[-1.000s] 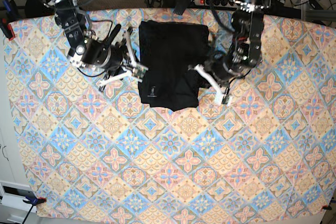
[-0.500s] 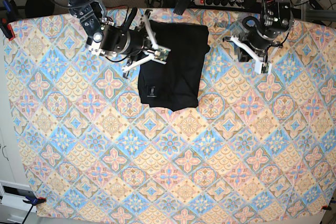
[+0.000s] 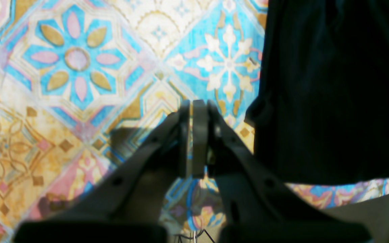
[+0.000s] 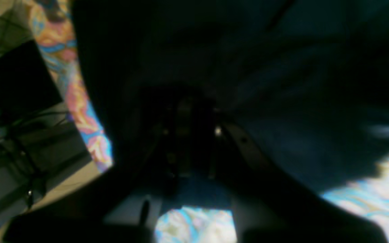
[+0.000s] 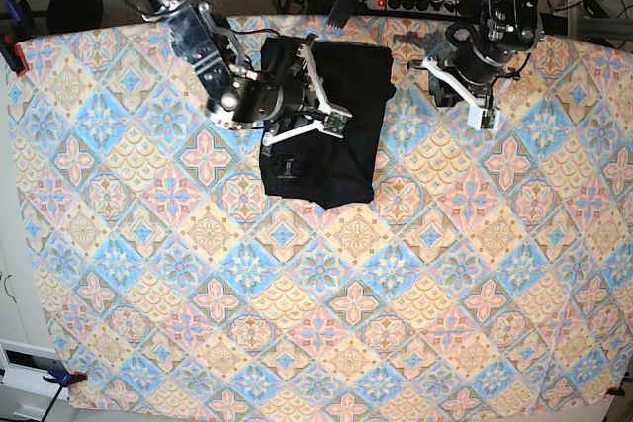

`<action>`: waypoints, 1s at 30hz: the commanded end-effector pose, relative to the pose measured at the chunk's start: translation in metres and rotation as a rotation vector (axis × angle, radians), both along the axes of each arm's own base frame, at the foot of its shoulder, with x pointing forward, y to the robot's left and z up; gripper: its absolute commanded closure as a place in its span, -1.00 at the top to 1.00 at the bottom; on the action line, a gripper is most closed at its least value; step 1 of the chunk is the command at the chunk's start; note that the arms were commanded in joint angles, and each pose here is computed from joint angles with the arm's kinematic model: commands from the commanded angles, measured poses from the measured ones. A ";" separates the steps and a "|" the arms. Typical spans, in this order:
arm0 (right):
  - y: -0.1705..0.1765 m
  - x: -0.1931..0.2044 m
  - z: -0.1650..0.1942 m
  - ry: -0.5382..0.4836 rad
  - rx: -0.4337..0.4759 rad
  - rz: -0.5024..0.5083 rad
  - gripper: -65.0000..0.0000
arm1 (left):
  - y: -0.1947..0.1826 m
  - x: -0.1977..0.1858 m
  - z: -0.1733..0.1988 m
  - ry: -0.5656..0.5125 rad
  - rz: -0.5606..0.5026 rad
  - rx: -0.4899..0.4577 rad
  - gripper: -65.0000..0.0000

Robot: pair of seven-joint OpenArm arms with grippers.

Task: Fold the T-shirt properly
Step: 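Grasp the bundle's edge with the right gripper and drag it sideways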

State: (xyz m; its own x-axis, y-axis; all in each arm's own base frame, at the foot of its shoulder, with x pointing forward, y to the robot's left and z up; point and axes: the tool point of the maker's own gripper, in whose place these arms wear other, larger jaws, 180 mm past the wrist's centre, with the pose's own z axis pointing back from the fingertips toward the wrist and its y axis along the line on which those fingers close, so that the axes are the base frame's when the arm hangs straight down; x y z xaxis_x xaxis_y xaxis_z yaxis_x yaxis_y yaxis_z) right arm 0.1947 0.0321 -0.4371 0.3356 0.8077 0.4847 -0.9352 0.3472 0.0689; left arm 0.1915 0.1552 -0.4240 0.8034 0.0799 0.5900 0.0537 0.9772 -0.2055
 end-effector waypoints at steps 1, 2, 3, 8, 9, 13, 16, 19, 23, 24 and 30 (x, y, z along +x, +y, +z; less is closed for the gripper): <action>0.006 0.008 0.004 -0.008 0.024 -0.003 -0.82 | 0.001 0.005 0.008 -0.033 0.000 -0.002 -0.98; 0.005 0.010 -0.003 0.011 0.014 -0.007 -0.82 | 0.001 0.005 0.008 -0.033 0.001 -0.001 -0.98; 0.005 0.012 -0.009 0.028 0.003 -0.011 -0.82 | 0.001 0.005 0.008 -0.033 0.001 -0.001 -0.98; -0.006 0.010 -0.034 0.097 -0.017 -0.040 -0.82 | 0.001 0.005 0.007 -0.031 0.001 -0.001 -0.98; -0.012 0.009 -0.040 0.116 -0.031 -0.051 -0.82 | 0.002 0.005 0.008 -0.032 0.003 -0.001 -0.98; -0.053 0.021 -0.053 0.104 -0.120 -0.128 -0.82 | 0.003 0.005 0.008 -0.034 0.005 -0.001 -0.98; -0.086 0.031 -0.058 0.067 -0.200 -0.160 -0.82 | 0.002 0.005 0.008 -0.034 0.006 -0.002 -0.98; -0.118 0.039 -0.058 0.051 -0.246 -0.198 -0.82 | -0.003 0.006 0.009 -0.038 0.016 -0.018 -0.98; -0.157 0.053 -0.053 0.013 -0.292 -0.238 -0.82 | -0.004 0.006 0.009 -0.039 0.012 -0.020 -0.98; -0.165 0.059 -0.049 -0.001 -0.304 -0.243 -0.82 | -0.004 0.006 0.009 -0.039 0.012 -0.020 -0.98; -0.213 0.093 -0.027 -0.083 -0.373 -0.277 -0.82 | -0.003 0.006 0.009 -0.040 0.015 -0.019 -0.98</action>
